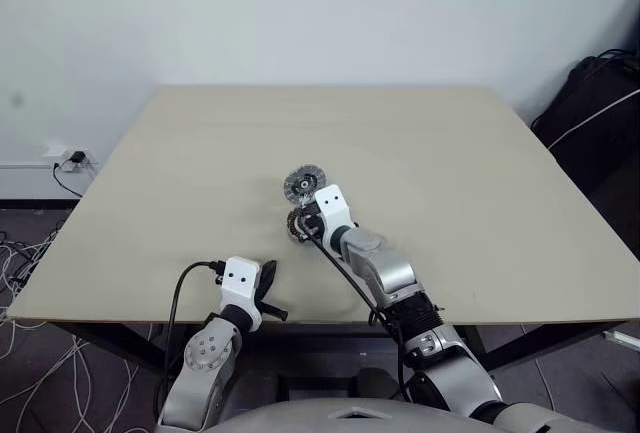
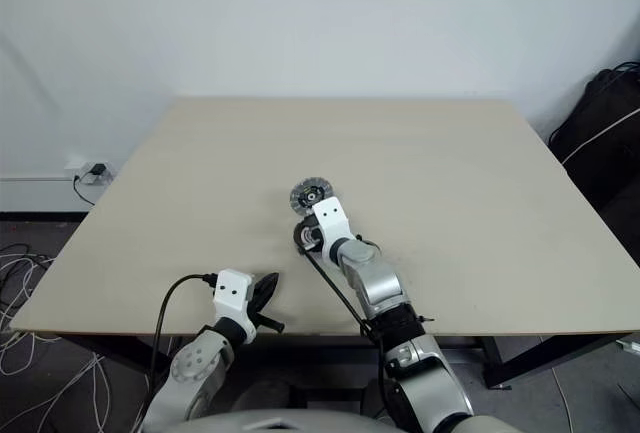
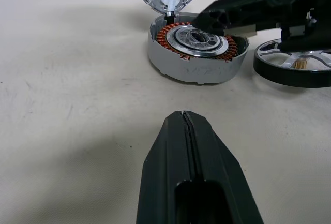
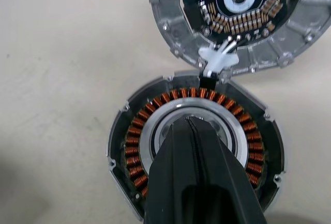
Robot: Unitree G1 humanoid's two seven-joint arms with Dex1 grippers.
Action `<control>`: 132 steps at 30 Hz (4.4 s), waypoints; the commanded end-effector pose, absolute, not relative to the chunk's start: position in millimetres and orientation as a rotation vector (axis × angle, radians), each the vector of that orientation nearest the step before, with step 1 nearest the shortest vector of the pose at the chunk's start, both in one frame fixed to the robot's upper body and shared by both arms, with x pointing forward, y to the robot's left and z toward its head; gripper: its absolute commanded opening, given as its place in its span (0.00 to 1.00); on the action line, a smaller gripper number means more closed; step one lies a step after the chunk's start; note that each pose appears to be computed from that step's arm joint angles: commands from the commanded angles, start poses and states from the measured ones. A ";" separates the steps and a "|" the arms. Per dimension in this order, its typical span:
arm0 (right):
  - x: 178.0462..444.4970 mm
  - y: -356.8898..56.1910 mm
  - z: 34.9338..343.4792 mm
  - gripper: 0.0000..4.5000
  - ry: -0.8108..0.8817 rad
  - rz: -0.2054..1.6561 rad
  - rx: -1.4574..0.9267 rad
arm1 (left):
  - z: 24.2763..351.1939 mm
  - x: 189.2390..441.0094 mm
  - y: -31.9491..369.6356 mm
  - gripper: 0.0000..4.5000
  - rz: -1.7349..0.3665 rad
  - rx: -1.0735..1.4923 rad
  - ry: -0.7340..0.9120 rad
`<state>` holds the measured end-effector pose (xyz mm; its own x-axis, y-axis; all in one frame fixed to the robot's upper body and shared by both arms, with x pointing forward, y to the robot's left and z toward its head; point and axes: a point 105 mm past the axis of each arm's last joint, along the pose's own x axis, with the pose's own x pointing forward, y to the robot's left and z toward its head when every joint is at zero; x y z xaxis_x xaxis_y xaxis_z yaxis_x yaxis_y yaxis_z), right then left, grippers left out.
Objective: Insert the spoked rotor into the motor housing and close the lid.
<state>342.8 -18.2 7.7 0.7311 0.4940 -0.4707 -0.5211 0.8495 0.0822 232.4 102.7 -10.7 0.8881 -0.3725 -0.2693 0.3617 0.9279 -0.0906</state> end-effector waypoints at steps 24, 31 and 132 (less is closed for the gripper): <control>360.6 -10.0 9.5 0.00 0.443 0.528 -0.046 | 6.6 236.1 97.3 0.01 -0.398 -0.046 0.223; 362.7 -14.9 35.5 0.00 0.337 0.520 0.005 | 5.7 235.6 97.8 0.01 -0.396 -0.048 0.226; 367.9 -19.3 19.0 0.42 0.447 0.827 -0.850 | 4.0 239.6 91.9 0.00 -0.372 -0.081 0.217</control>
<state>365.1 -24.3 12.9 0.6100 0.4470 -0.6542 -0.7898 0.4089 -0.4571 234.2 95.4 -8.2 0.8969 -0.3634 -0.2520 0.3447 0.9315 -0.1162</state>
